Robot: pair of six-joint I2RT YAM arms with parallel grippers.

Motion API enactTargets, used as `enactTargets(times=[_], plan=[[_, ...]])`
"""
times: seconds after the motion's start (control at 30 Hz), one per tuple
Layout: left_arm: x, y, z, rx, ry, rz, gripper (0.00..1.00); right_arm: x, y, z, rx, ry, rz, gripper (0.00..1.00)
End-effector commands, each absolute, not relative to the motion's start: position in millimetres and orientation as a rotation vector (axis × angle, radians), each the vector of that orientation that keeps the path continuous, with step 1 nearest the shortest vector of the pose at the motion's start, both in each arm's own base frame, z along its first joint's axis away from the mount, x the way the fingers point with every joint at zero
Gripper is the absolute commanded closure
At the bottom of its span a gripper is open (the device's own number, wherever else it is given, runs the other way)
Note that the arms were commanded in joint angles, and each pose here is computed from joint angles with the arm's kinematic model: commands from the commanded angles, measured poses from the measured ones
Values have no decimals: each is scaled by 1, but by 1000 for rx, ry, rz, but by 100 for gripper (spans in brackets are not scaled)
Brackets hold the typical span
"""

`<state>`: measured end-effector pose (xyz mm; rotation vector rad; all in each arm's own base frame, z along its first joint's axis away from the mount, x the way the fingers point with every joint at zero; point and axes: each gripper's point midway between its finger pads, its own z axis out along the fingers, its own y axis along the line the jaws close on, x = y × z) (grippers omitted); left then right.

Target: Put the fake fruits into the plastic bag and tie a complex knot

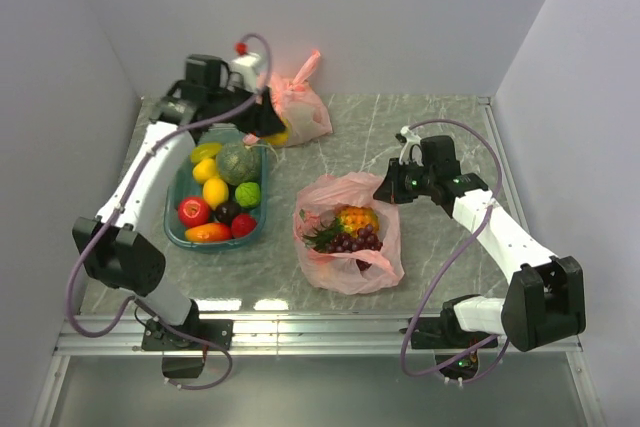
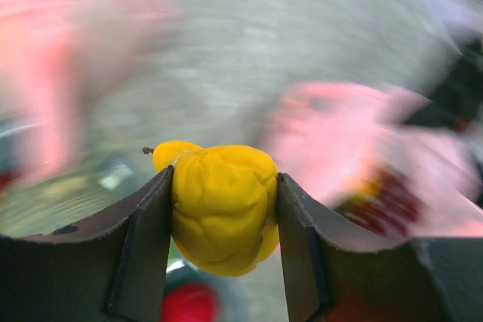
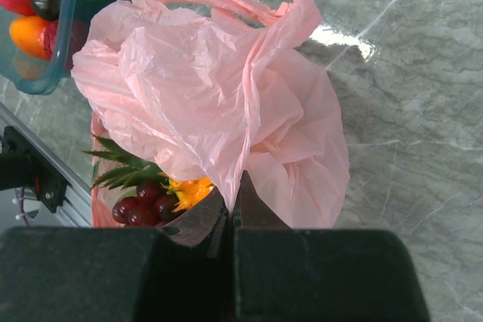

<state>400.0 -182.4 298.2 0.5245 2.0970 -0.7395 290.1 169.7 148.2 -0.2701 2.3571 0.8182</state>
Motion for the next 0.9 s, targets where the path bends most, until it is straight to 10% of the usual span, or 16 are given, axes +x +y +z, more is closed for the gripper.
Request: enactTargets(times=[0.0, 0.3, 0.87], plan=[[328, -270, 302, 807, 2003, -1110, 100, 303, 173, 169, -271, 2301, 827, 100], [212, -376, 274, 1242, 1841, -1536, 100, 307, 174, 178, -247, 2289, 861, 100], [328, -406, 182, 1051, 1931, -978, 100, 298, 165, 201, -215, 2216, 928, 100]])
